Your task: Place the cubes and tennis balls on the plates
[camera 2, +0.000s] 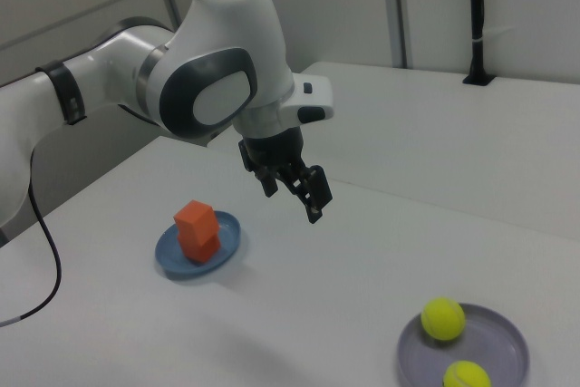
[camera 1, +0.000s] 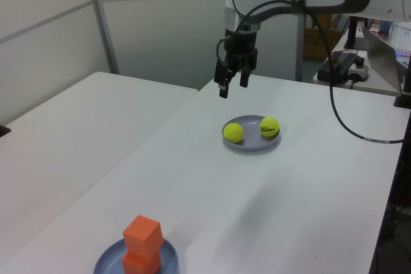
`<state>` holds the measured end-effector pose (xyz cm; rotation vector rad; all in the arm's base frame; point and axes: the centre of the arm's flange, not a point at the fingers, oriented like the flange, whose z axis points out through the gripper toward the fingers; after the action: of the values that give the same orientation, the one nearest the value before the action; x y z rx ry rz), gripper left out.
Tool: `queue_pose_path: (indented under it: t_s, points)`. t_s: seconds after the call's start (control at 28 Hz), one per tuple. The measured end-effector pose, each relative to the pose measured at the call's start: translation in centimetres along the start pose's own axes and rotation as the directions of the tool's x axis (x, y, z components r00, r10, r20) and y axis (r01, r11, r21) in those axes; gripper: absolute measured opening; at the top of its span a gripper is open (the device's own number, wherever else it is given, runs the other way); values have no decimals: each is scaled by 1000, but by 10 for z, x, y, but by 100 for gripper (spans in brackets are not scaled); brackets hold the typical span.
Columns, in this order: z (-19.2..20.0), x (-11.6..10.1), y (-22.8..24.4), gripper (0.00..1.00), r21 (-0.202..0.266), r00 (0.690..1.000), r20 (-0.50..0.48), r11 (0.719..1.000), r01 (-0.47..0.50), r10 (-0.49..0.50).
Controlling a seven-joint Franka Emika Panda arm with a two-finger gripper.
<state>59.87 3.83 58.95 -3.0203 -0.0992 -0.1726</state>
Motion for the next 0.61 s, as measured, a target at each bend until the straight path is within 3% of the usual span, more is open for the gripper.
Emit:
queue_pose_path:
  t_s: [0.61]
  points:
    - [-1, 0, -1, 100, 0, 1000, -2, 1000, -6, 6]
